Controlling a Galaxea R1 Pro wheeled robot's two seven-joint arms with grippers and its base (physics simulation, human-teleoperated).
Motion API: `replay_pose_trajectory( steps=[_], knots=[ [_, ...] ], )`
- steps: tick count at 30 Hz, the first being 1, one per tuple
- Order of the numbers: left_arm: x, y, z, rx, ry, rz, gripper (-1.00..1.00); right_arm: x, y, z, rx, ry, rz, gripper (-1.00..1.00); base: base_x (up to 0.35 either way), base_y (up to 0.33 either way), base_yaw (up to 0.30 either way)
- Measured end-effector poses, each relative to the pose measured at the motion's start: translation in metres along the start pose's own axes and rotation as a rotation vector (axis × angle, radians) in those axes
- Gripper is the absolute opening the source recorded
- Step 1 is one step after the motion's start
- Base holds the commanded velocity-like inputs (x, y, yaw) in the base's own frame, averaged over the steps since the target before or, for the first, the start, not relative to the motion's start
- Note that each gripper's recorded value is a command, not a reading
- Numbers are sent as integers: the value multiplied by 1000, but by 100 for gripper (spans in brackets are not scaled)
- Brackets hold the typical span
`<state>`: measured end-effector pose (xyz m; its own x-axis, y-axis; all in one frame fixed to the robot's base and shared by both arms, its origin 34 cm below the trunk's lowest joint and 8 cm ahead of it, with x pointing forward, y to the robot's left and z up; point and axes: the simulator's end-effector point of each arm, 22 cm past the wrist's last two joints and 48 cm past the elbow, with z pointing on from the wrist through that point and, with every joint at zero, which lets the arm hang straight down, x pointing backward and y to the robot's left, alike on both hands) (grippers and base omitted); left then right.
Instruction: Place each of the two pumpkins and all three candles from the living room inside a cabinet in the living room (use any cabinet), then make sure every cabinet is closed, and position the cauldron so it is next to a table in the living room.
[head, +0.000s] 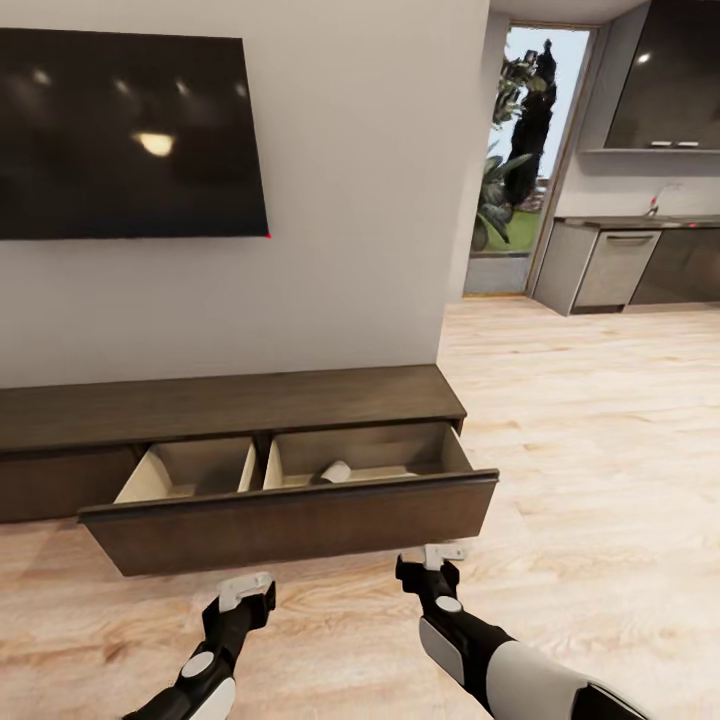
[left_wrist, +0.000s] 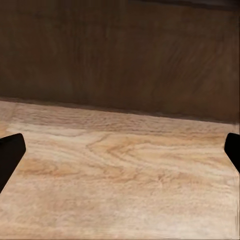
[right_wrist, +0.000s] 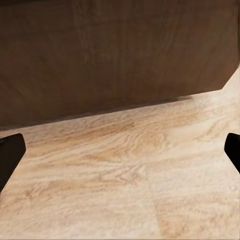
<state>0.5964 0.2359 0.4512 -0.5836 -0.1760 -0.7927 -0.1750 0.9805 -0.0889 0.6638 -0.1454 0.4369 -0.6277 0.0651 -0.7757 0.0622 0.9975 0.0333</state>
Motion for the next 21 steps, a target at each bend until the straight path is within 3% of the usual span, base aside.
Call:
replay_pose_trajectory(
  steps=[3,6,15,21],
  knots=[
    [-4,-14,0,29,-36,50,100,0,-2,3,2,-24,10,100,0,0,0],
    [-1,-19,2,39,-53,68,100,3,-3,6,6,-41,20,100,0,0,0],
    [31,-17,13,25,-33,74,100,8,-1,14,4,-91,50,100,0,0,0],
    [38,-19,19,29,-57,60,100,3,2,17,-6,-167,70,100,0,0,0]
  ],
)
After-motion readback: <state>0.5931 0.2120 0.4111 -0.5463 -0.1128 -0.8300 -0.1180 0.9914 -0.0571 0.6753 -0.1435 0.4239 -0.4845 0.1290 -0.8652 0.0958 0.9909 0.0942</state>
